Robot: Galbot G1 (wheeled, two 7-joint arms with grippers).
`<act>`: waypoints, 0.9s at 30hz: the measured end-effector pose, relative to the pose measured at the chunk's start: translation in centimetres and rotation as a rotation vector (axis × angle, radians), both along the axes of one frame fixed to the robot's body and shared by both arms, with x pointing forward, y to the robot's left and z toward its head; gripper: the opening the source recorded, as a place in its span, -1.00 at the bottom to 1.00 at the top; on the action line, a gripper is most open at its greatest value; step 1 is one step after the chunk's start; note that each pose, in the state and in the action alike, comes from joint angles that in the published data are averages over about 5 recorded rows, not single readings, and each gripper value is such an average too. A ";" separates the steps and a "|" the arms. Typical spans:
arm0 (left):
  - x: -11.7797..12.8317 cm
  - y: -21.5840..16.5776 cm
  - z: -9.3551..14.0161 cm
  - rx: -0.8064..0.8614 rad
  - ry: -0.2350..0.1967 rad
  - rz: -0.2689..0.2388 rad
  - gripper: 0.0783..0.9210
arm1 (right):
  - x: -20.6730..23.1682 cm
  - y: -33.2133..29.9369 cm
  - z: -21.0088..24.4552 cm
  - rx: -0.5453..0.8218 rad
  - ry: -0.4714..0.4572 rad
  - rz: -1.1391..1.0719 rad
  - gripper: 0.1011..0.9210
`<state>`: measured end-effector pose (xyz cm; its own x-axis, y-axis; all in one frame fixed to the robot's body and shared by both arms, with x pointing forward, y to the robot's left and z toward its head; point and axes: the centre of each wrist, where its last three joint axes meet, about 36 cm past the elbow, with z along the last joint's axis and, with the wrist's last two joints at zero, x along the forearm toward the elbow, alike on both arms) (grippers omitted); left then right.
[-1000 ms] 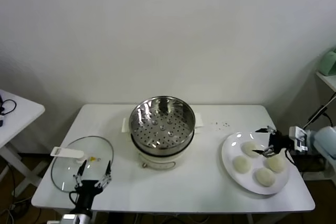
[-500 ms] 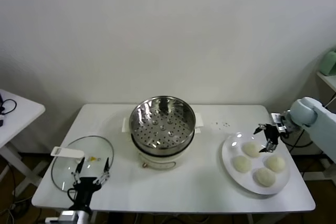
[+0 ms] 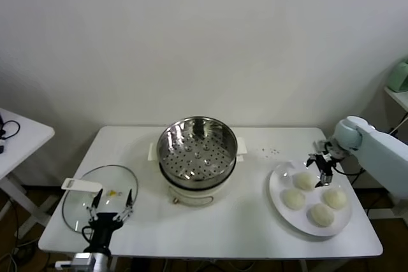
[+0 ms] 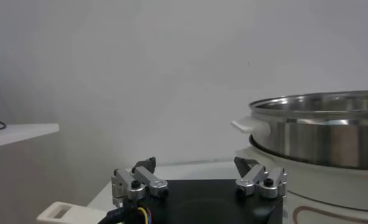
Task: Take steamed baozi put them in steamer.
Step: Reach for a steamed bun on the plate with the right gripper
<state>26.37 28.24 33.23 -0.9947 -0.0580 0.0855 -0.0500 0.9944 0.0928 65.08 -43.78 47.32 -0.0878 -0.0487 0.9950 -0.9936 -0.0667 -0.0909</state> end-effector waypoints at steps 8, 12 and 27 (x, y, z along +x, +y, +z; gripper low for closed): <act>0.0 0.0 -0.2 -0.002 0.005 0.002 0.77 | 0.1 0.9 -1.4 -0.005 0.004 0.010 0.76; -0.1 0.1 -0.2 -0.002 0.007 0.003 0.77 | 0.2 1.1 -1.8 -0.006 0.005 0.011 0.76; -0.8 0.2 -0.2 -0.005 0.008 0.011 0.77 | 0.0 0.5 -2.0 -0.011 0.002 0.000 0.57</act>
<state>25.62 28.49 33.04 -0.9933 -0.0682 0.0936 -0.0600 0.9943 0.0877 65.11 -43.25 45.29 -0.0860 -0.0382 0.9956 -0.9938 -0.0671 -0.0884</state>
